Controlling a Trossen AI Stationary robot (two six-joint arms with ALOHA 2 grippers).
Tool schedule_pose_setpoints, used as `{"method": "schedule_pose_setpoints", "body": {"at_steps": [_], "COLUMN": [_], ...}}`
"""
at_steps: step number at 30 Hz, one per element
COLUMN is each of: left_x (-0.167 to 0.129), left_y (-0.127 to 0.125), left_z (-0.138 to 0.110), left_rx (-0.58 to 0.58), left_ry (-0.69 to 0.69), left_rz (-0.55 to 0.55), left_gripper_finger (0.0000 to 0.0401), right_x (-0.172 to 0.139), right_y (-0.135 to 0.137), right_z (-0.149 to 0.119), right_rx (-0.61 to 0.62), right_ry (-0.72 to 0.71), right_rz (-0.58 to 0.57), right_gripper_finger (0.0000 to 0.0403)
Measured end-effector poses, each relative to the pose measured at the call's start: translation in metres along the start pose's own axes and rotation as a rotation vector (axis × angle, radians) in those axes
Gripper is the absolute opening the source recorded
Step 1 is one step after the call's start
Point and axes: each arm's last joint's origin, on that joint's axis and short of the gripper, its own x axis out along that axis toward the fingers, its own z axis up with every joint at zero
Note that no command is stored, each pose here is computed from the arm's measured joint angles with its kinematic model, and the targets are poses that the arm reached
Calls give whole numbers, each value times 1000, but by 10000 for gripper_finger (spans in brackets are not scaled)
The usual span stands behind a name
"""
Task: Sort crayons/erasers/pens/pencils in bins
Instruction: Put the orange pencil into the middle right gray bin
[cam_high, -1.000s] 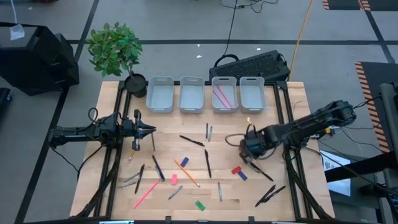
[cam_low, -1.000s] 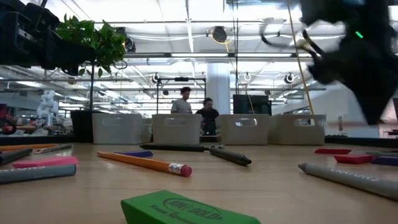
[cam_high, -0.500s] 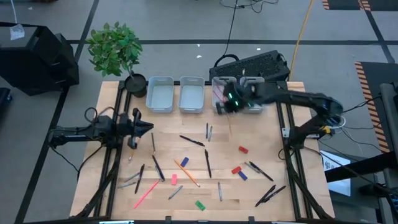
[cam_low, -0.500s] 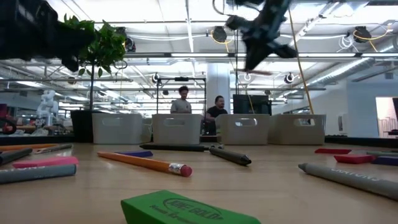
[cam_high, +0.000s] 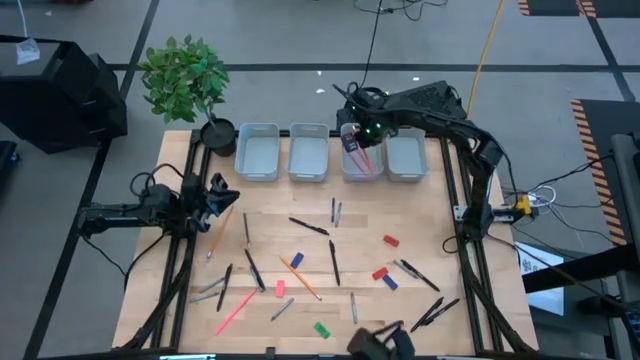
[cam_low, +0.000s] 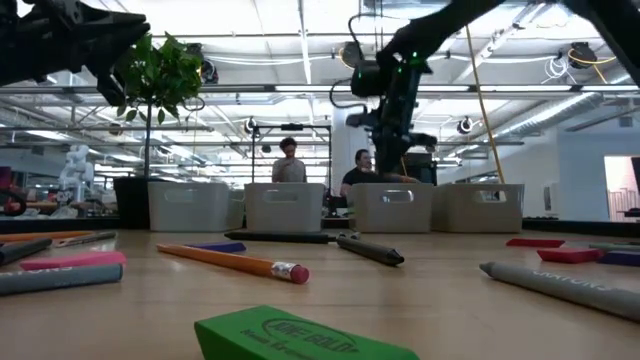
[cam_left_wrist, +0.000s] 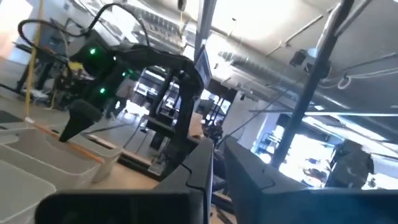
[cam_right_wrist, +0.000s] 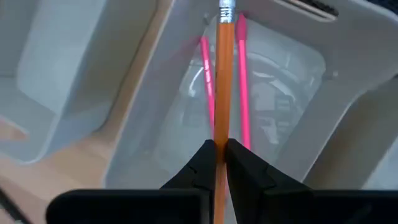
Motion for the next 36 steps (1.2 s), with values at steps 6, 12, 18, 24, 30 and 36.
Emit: {"method": "schedule_pose_setpoints", "body": {"at_steps": [6, 12, 18, 24, 30, 36], "left_x": [0, -1, 4, 20, 42, 62], "left_y": [4, 7, 7, -2, -15, -28], "left_z": [2, -1, 0, 16, 39, 64], "left_rx": [-99, -149, -184, -94, 19, 130], "left_ry": [-71, -66, -12, 107, 260, 354], "left_rz": [122, 198, 233, 294, 340, 360], "left_gripper_finger": [44, 44, 44, 44, 44, 44], "right_x": [10, 2, 20, 42, 55, 61], "right_y": [-5, -5, -12, -10, -9, -10], "right_z": [10, 18, 22, 23, 21, 21], "right_rx": [-32, -84, -160, -176, -177, -182], "right_ry": [37, -4, 0, 35, 74, 78], "right_rz": [45, 73, 5, 1, -18, -59], "right_gripper_finger": [20, 20, 20, 20, 20, 41]}}
